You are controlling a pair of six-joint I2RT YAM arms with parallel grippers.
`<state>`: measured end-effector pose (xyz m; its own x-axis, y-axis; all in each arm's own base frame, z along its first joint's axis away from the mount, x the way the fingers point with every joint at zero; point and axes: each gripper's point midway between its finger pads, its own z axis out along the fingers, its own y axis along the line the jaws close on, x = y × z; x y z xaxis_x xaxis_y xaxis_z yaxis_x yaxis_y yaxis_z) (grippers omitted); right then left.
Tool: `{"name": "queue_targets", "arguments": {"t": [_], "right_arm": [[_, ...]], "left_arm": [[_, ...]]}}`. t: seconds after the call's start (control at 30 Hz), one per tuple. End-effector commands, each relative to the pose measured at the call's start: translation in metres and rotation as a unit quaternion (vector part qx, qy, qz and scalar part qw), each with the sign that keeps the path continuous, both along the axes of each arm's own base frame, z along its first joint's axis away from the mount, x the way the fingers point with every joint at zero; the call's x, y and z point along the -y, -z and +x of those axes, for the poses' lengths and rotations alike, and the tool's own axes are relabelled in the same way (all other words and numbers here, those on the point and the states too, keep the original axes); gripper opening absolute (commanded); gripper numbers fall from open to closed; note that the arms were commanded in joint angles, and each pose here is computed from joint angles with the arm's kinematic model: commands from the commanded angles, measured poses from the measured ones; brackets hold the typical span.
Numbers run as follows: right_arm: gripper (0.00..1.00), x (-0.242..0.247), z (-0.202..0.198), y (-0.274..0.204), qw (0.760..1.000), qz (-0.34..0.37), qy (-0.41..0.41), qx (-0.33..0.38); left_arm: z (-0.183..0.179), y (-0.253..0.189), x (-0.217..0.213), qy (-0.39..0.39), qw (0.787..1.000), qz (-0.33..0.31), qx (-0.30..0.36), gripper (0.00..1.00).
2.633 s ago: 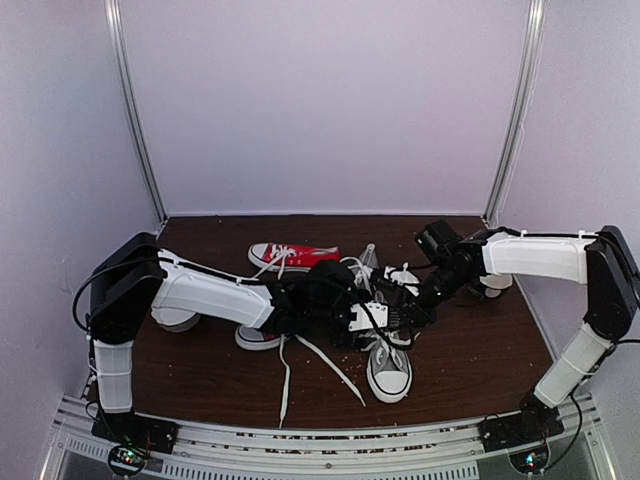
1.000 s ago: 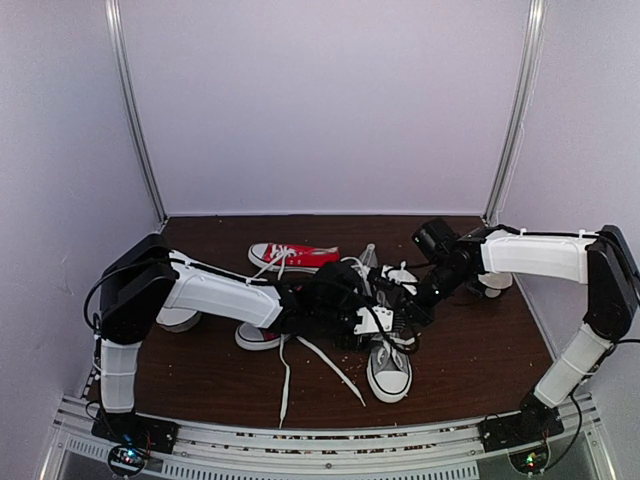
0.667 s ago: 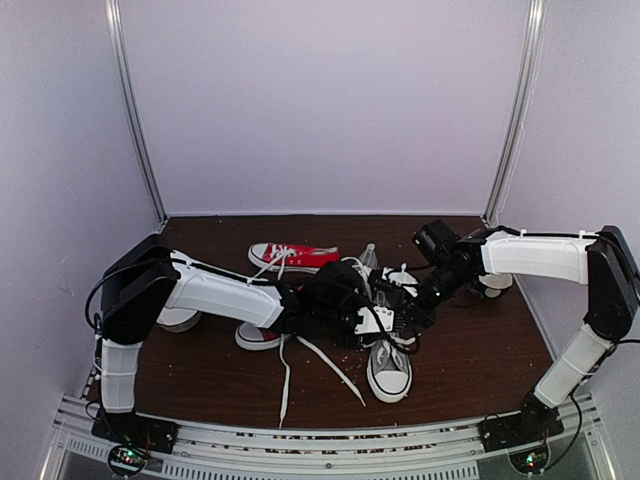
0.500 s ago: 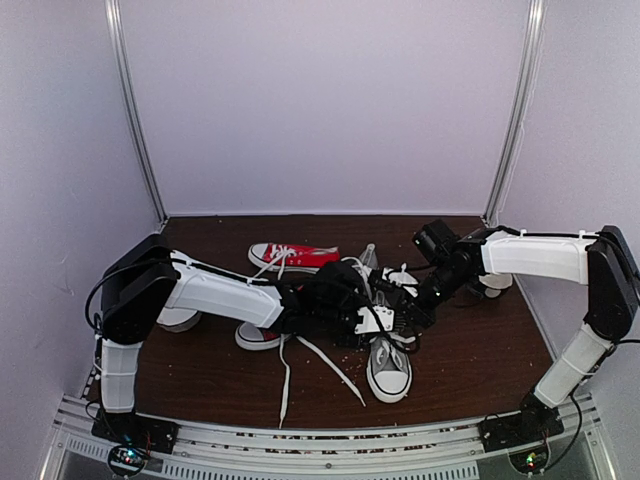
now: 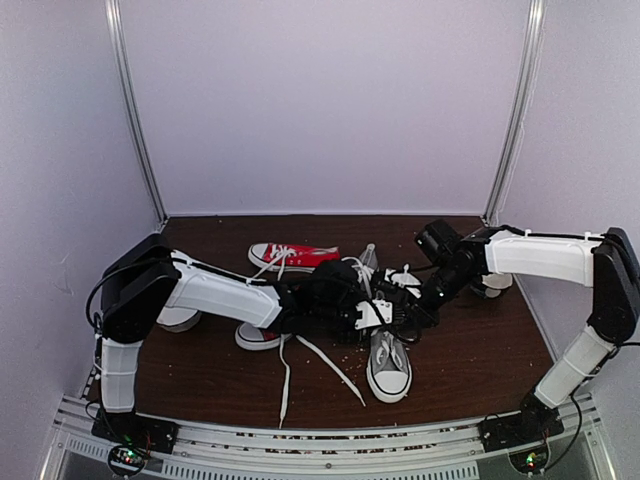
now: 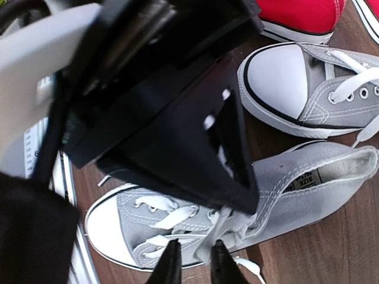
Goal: Tie the shoes
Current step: Adjust the half-tied shoelace on the shoe.
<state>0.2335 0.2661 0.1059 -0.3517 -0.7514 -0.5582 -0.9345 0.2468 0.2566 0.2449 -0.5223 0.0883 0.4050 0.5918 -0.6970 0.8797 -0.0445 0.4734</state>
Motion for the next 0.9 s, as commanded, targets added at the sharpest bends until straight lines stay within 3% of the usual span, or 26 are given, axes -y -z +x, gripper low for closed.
{"name": "queue_targets", "arguments": {"t": [0.0, 0.07, 0.17, 0.33, 0.5, 0.87], "right_arm": [[0.22, 0.003, -0.004, -0.027, 0.999, 0.035, -0.002, 0.018], [0.28, 0.007, 0.013, -0.044, 0.996, 0.072, 0.037, 0.037], [0.30, 0.015, 0.049, -0.070, 0.981, 0.138, 0.113, 0.080], [0.18, 0.016, 0.057, -0.043, 0.986, 0.093, 0.123, 0.056], [0.17, 0.011, 0.043, -0.004, 0.996, 0.019, 0.092, 0.012], [0.16, -0.003, 0.024, 0.008, 0.996, 0.044, 0.073, -0.029]], "left_arm": [[0.013, -0.011, -0.003, -0.029, 0.999, -0.026, 0.010, 0.00], [0.013, -0.012, -0.004, -0.030, 0.999, -0.028, 0.013, 0.00], [0.014, -0.013, -0.005, -0.034, 0.999, -0.032, 0.018, 0.00], [0.015, -0.017, -0.006, -0.037, 0.998, -0.039, 0.023, 0.00], [0.014, -0.017, -0.006, -0.037, 0.998, -0.045, 0.020, 0.00], [0.012, -0.019, -0.006, -0.037, 0.998, -0.054, 0.014, 0.00]]}}
